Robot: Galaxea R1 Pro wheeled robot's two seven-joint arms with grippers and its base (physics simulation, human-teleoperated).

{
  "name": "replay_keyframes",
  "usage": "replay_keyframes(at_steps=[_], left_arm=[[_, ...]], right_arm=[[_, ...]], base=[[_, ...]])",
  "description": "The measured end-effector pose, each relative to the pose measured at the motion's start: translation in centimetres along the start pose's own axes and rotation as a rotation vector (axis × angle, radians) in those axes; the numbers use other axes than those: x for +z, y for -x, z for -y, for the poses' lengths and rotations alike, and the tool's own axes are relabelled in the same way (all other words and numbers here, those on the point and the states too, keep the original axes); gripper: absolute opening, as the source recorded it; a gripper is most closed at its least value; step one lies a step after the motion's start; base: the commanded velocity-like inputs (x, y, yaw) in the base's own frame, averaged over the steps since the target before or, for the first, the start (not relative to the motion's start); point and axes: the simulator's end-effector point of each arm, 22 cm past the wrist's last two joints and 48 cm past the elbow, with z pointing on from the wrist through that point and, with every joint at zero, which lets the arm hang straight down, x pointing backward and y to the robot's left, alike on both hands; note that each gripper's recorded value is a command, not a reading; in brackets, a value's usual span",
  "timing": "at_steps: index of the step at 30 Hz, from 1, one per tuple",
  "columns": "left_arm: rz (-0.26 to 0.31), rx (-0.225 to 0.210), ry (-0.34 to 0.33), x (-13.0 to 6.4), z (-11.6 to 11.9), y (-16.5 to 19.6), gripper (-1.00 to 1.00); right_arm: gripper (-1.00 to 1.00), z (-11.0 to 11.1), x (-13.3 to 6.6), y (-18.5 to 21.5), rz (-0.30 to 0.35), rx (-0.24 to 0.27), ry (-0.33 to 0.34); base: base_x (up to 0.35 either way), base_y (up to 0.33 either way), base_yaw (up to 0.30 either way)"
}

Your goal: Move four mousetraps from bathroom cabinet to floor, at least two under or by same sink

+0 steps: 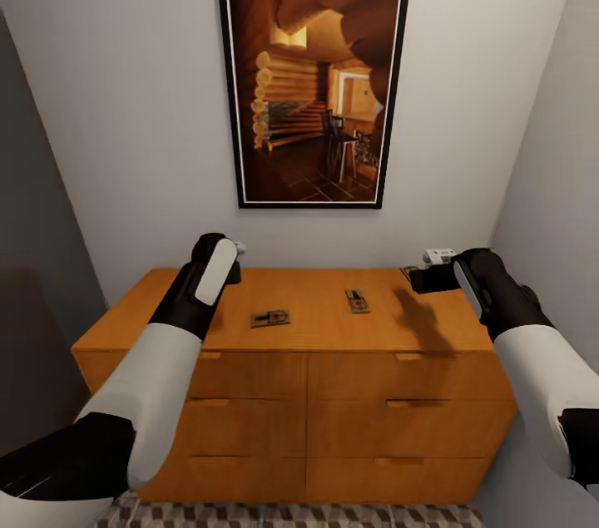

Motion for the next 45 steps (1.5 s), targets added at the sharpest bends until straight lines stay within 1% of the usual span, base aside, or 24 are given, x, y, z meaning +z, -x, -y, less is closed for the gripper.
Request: replay_keyframes(at_steps=[13,15,20,23,26,31,35,37,41,45], left_arm=[[0.003,0.002,-0.013,-0.2,0.4,0.1,-1.0],[0.009,0.002,-0.014,-0.3,0.5,0.2,-1.0],[0.055,-0.016,-0.031,-1.6,0.5,1.8,-1.0],[0.066,-0.02,-0.036,-2.0,0.5,2.2,-1.0],[0.076,-0.009,-0.037,-2.2,0.8,2.3,-1.0],[0.097,0.034,-0.036,-2.7,1.8,2.3,-1.0],[0.09,0.042,-0.046,-2.6,2.2,2.1,-1.0],[0.08,0.041,-0.063,-2.6,2.7,1.8,-1.0],[0.069,0.044,-0.067,-2.3,2.9,1.5,-1.0],[0.047,0.052,-0.063,-1.7,2.9,0.7,-1.0]], right_arm=[[-1.0,-0.2,0.1,0.0,-0.001,-0.001,0.0],[-1.0,-0.2,0.1,0.0,-0.001,-0.002,0.0],[-1.0,-0.2,0.1,0.0,0.0,-0.002,0.001],[-1.0,-0.2,0.1,0.0,0.0,-0.002,0.0],[-1.0,-0.1,0.0,0.0,0.0,-0.002,-0.001],[-1.0,-0.1,0.1,0.0,0.001,-0.002,-0.002],[-1.0,-0.1,0.1,0.0,0.001,-0.003,-0.003],[-1.0,-0.1,0.1,0.0,0.001,-0.003,-0.002],[-1.0,-0.1,0.1,0.0,0.001,-0.003,-0.003],[-1.0,-0.1,0.1,0.0,-0.001,-0.004,-0.003]], base=[[-0.345,0.0,0.0],[-0.345,0.0,0.0],[-0.344,0.0,0.0],[-0.345,0.0,0.0],[-0.345,0.0,0.0],[-0.345,0.0,0.0],[-0.345,0.0,0.0],[-0.345,0.0,0.0],[-0.345,0.0,0.0],[-0.345,0.0,0.0]])
